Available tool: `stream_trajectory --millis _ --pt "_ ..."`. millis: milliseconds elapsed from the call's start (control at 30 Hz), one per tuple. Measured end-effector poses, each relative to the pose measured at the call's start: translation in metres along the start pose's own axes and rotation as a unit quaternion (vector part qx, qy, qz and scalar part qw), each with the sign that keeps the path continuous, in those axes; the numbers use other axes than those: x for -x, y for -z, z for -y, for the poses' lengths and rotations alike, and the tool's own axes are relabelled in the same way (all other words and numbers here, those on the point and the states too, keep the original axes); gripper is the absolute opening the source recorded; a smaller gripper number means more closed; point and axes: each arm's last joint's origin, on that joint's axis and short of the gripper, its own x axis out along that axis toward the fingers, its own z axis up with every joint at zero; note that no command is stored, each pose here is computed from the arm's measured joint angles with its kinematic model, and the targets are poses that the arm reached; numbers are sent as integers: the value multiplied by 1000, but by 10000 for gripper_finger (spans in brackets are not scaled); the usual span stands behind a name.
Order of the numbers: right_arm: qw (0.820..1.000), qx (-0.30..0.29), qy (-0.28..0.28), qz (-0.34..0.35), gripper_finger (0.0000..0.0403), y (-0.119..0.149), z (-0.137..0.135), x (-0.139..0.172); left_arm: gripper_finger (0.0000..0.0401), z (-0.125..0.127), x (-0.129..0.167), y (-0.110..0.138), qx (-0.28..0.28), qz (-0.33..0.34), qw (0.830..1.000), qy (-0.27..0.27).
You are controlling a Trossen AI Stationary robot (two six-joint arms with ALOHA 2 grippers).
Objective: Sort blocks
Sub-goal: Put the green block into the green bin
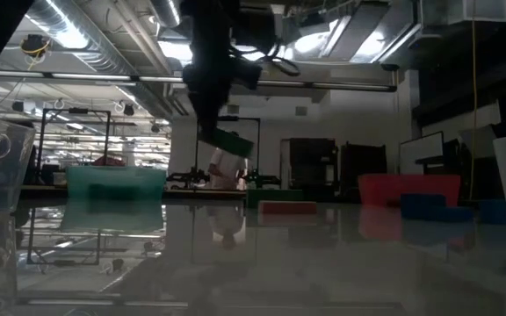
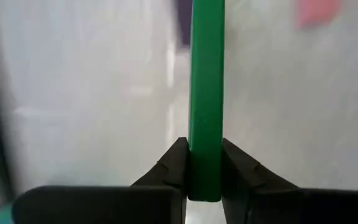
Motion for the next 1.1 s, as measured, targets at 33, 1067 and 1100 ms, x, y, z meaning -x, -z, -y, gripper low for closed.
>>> stream_trajectory --millis 33,1067,1100 --pt "1000 -3 13 0 253 -5 3 -2 44 -7 3 3 -3 -17 1000 -7" --pt "931 223 56 -285 253 -159 171 -83 94 -172 -12 171 325 -208 922 -2" --pt "926 240 35 -290 253 -160 173 -83 99 -173 -16 174 329 -212 920 -1"
